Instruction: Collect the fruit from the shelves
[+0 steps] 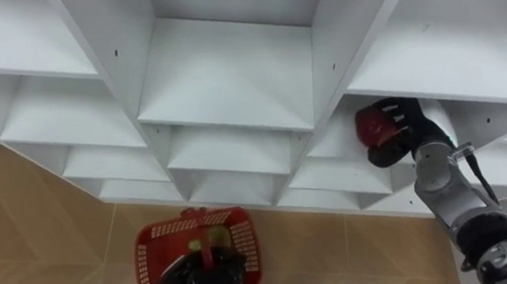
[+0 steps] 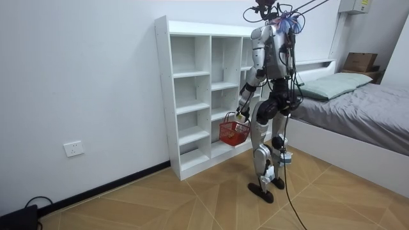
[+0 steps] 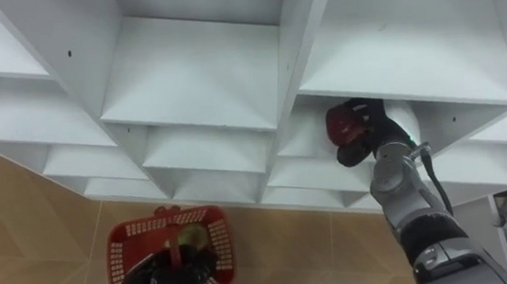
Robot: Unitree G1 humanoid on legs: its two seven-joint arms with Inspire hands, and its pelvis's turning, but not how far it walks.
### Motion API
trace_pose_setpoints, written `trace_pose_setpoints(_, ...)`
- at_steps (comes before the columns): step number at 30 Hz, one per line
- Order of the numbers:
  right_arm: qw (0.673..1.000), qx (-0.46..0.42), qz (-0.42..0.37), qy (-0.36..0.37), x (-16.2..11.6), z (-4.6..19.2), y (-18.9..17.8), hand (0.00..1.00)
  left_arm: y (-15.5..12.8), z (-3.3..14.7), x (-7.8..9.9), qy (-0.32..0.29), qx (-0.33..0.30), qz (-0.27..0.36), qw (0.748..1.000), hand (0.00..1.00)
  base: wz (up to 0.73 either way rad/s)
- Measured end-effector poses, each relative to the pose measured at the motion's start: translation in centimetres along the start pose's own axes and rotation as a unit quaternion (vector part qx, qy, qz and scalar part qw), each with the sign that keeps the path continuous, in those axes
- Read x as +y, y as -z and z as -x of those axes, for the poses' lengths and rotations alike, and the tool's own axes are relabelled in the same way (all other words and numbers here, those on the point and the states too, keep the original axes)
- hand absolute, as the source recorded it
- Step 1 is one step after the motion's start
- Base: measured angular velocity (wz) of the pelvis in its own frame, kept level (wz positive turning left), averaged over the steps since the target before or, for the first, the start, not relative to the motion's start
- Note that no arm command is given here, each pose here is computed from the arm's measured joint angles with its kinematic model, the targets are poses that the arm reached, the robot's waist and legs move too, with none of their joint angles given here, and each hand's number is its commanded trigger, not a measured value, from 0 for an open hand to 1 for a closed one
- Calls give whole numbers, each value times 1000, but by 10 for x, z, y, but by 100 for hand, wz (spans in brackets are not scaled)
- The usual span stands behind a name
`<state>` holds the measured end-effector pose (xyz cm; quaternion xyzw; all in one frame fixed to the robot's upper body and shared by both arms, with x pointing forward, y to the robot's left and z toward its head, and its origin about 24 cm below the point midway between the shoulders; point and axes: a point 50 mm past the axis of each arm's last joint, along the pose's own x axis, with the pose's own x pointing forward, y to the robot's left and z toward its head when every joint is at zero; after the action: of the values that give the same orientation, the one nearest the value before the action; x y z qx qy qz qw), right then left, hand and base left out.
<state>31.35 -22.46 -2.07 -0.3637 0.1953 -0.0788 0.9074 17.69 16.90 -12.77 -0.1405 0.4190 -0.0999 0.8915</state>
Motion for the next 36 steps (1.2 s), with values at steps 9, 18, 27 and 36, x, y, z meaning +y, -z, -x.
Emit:
trace_pose_setpoints(9,1000,7,-4,0,0,0,1,100,-1,1,3,-3,3,-2,1000,100,0)
trace_pose_setpoints(18,1000,9,-2,0,0,0,1,100,-2,0,2,-1,6,-4,1000,100,0)
trace_pose_setpoints(27,1000,10,-7,0,0,0,1,100,-1,-1,-2,4,5,-2,1000,100,0)
trace_pose_setpoints(36,1000,0,-17,-5,6,8,6,100,4,3,-2,7,0,1,1000,100,2)
